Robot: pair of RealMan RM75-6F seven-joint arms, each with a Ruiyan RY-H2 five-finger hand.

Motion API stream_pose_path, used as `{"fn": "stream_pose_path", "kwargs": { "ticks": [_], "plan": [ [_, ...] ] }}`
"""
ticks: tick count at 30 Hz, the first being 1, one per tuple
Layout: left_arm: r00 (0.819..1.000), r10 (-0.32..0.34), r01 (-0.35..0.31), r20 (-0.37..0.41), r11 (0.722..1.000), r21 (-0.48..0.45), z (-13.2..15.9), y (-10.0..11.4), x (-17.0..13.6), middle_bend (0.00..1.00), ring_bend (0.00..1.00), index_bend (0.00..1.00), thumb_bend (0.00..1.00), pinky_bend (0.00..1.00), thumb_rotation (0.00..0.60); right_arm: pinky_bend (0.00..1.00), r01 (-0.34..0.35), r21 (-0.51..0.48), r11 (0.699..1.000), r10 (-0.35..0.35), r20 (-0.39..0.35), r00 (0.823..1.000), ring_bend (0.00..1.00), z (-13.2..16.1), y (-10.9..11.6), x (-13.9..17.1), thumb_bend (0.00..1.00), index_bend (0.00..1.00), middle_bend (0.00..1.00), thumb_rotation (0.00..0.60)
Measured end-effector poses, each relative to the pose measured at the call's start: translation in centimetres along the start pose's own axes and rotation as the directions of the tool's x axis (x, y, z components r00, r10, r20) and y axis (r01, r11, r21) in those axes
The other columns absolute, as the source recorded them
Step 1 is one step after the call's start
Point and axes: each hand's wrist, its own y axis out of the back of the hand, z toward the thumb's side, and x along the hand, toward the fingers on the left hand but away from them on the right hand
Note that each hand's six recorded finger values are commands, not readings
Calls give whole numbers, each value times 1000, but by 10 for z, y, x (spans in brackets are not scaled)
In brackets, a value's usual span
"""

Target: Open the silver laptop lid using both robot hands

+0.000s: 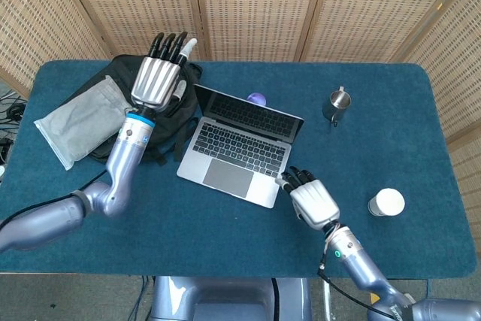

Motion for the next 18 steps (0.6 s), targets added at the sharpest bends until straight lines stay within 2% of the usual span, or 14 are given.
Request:
{"fn": "stream_pose_path", "kwargs": {
  "ticks": [1, 3, 5, 6, 7, 9, 10, 11, 13, 18],
  "plan": [
    [1000, 6, -6, 2, 1000, -7, -5, 5, -7, 0, 0, 0, 319, 0, 600, 188, 16, -6, 1000, -16, 11, 1000, 78, -5, 4, 4, 897, 183, 165, 600],
    [1000, 18, -18, 2, 999, -30, -19, 14, -27, 0, 0, 0, 214, 0, 600, 188, 54, -23, 998, -53, 33, 998, 63, -17, 13, 12, 782, 183, 157, 600],
    [1000, 16, -17, -10, 997, -77, -35, 17, -51, 0, 0, 0, 113, 0, 600, 186, 89, -49, 995, -86, 51, 995, 44, -27, 20, 22, 605, 183, 146, 600],
    [1000, 13, -15, -18, 995, -100, -42, 16, -62, 0, 0, 0, 59, 0, 600, 176, 104, -60, 993, -100, 59, 993, 29, -31, 22, 26, 474, 183, 135, 600],
    [1000, 12, -16, -28, 992, -122, -50, 16, -73, 0, 0, 0, 35, 0, 600, 164, 121, -71, 990, -116, 68, 991, 19, -36, 24, 31, 374, 183, 123, 600],
    [998, 14, -23, -55, 986, -166, -70, 15, -101, 0, 0, 0, 1, 0, 600, 104, 168, -87, 982, -160, 91, 983, 1, -49, 30, 42, 108, 170, 55, 600],
    [997, 14, -27, -70, 982, -185, -78, 14, -113, 0, 0, 0, 0, 0, 600, 79, 187, -90, 978, -178, 103, 979, 0, -55, 32, 48, 52, 156, 33, 600],
    [996, 9, -29, -94, 977, -211, -88, 12, -130, 0, 0, 0, 0, 0, 600, 42, 211, -92, 973, -200, 122, 972, 0, -63, 33, 55, 10, 129, 9, 600],
    [991, -12, -22, -131, 968, -250, -101, 6, -155, 0, 0, 0, 0, 0, 600, 2, 241, -92, 966, -226, 147, 963, 0, -74, 34, 66, 0, 77, 0, 600],
    [967, -114, 32, -229, 943, -331, -126, -13, -225, 0, 0, 0, 3, 0, 600, 0, 293, -77, 953, -272, 210, 939, 0, -97, 30, 94, 0, 16, 0, 600]
  ]
}}
